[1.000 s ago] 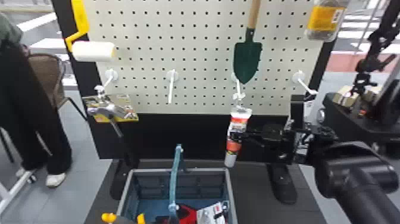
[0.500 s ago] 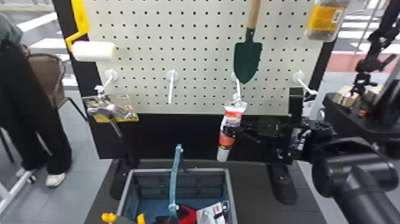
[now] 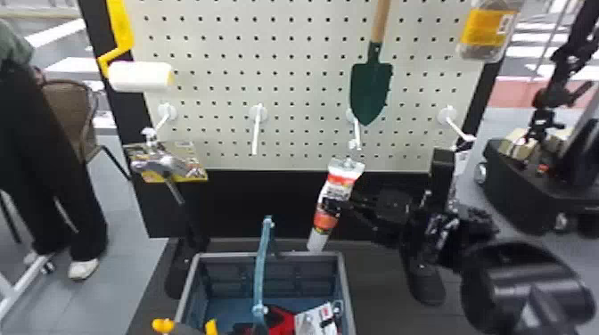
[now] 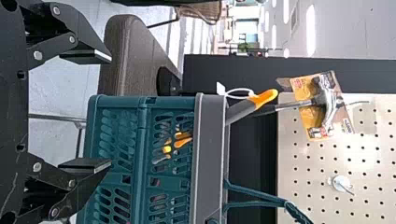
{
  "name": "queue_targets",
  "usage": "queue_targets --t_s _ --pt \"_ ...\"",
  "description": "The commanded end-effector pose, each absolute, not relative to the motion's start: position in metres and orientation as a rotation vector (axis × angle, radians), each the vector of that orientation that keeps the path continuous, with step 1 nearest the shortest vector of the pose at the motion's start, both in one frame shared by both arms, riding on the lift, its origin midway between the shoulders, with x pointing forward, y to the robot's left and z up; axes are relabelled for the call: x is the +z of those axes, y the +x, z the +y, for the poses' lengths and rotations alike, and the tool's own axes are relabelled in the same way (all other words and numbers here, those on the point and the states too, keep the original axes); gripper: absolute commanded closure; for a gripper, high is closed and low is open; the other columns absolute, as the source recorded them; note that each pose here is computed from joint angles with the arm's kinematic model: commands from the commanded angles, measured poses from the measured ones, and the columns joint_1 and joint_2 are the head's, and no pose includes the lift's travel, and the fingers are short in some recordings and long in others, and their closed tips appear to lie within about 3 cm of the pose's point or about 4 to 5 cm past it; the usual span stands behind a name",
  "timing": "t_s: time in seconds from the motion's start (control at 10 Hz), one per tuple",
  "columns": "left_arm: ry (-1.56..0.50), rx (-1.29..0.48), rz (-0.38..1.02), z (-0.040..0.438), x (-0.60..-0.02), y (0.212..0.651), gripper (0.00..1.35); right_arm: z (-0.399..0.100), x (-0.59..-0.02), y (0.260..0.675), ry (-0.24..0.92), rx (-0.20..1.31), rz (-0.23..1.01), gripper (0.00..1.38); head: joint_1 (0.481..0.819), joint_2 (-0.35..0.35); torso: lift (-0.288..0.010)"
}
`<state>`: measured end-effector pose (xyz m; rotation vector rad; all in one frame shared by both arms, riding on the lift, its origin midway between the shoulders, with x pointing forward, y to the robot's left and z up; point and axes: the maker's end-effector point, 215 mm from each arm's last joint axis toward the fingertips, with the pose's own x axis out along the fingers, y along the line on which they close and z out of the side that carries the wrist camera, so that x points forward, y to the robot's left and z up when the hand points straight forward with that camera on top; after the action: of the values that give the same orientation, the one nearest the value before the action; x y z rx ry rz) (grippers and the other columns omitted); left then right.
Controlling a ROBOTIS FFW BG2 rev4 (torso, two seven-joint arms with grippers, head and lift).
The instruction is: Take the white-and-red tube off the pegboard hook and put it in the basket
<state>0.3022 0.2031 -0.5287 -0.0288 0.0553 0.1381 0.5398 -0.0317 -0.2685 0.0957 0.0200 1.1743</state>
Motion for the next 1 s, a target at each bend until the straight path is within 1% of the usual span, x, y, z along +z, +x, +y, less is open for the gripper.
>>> queue_targets --t_s 0.0,0.2,0.4,0.6,0.9 --pt "-0.032 0.136 0.057 0.2 -0.529 0.303 0.48 -0.023 -0.277 0.528 0.176 1.178 0.013 1.08 0.549 0.0 -0.1" --pt "-0.033 0.132 0.056 0.198 -0.529 0.306 0.48 -0.015 -0.281 0.522 0.299 1.143 -0.013 1.08 0.549 0.0 -0.1" --pt "-0.035 0.133 0.059 0.198 -0.529 0.307 0.48 -0.006 -0.299 0.515 0.4 1.143 0.019 1.08 0.549 0.0 -0.1" --pt "-0.035 0.131 0.062 0.197 -0.53 0.306 0.48 0.009 -0.313 0.507 0.477 1.156 0.05 1.08 0.549 0.0 -0.1" --pt "-0.036 0.128 0.061 0.195 -0.53 0.309 0.48 0.035 -0.34 0.491 0.627 1.179 0.124 1.08 0.549 0.0 -0.1"
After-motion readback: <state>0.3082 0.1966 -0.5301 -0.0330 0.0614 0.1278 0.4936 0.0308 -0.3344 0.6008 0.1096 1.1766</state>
